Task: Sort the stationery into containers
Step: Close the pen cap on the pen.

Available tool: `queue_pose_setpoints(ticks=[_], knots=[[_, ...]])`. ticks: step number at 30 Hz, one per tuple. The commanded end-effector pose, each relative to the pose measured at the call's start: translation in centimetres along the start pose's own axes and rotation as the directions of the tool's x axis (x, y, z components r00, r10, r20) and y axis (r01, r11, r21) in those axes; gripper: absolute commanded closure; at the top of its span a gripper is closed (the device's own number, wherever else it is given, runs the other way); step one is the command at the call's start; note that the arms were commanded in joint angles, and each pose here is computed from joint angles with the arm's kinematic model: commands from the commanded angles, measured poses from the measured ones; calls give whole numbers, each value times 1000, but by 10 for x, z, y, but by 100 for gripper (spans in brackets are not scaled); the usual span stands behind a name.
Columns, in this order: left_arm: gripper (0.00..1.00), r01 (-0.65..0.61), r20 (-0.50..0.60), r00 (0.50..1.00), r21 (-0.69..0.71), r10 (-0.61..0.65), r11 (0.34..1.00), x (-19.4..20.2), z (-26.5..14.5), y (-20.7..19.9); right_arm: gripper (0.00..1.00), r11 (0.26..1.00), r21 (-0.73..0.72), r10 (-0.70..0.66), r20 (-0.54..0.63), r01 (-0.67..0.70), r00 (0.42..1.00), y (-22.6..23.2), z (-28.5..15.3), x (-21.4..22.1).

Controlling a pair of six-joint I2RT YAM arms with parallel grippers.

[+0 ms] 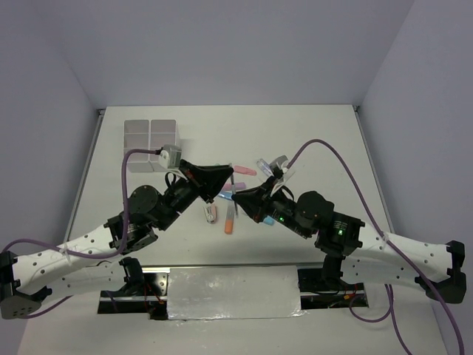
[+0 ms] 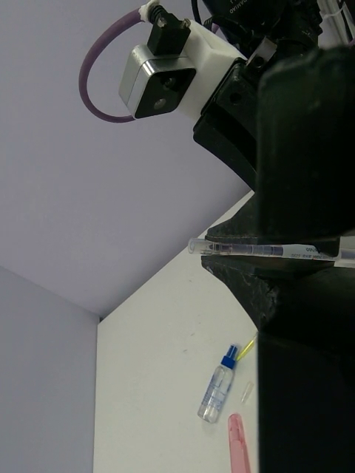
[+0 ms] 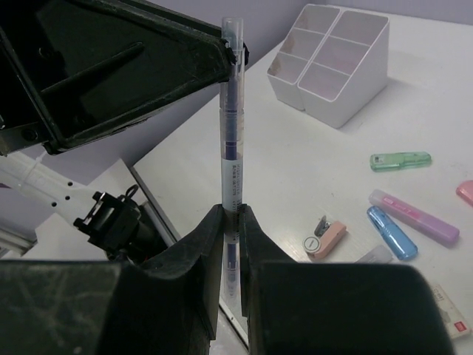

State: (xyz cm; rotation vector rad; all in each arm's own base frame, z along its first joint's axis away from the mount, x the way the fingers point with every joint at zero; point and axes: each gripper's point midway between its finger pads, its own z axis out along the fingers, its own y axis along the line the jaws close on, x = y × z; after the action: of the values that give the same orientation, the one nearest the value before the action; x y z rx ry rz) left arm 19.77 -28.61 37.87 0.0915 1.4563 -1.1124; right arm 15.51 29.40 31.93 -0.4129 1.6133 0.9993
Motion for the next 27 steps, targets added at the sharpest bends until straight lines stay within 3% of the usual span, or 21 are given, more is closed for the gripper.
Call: queue_pose_setpoints(ticks=[1, 7, 10, 11, 13, 19, 23, 25, 26, 27], knots=[[100, -35, -140, 990, 10, 36, 999, 33, -7, 4, 100, 997, -62, 61, 317, -43, 946, 24, -18, -109], [100, -55, -187, 981, -2, 54, 998, 49, -7, 11, 100, 992, -122, 51, 314, -13, 948, 39, -15, -116], [86, -55, -182, 982, -7, 53, 998, 46, -7, 11, 100, 991, -136, 27, 279, 12, 960, 44, -9, -107], [75, -58, -176, 983, -6, 56, 998, 43, -8, 10, 100, 991, -130, 24, 266, 11, 964, 42, -8, -102], [70, -63, -164, 985, -14, 60, 998, 37, -9, 10, 100, 992, -129, 18, 252, 15, 968, 41, -6, -96], [70, -74, -127, 989, 5, 74, 997, 20, -12, 3, 100, 993, -122, 25, 228, 3, 973, 39, -3, -87], [100, -80, -136, 987, 29, 83, 996, 19, -11, -3, 100, 991, -132, 25, 220, 5, 975, 41, -2, -85], [100, -95, -139, 985, 60, 102, 994, 20, -12, -7, 100, 990, -142, 24, 221, 7, 975, 42, -2, -84], [100, -93, -132, 986, 86, 104, 992, 19, -12, -11, 96, 986, -164, 19, 211, 17, 977, 46, -2, -82], [100, -94, -146, 983, 124, 112, 988, 24, -14, -16, 85, 984, -174, 7, 203, 29, 979, 47, -2, -80]])
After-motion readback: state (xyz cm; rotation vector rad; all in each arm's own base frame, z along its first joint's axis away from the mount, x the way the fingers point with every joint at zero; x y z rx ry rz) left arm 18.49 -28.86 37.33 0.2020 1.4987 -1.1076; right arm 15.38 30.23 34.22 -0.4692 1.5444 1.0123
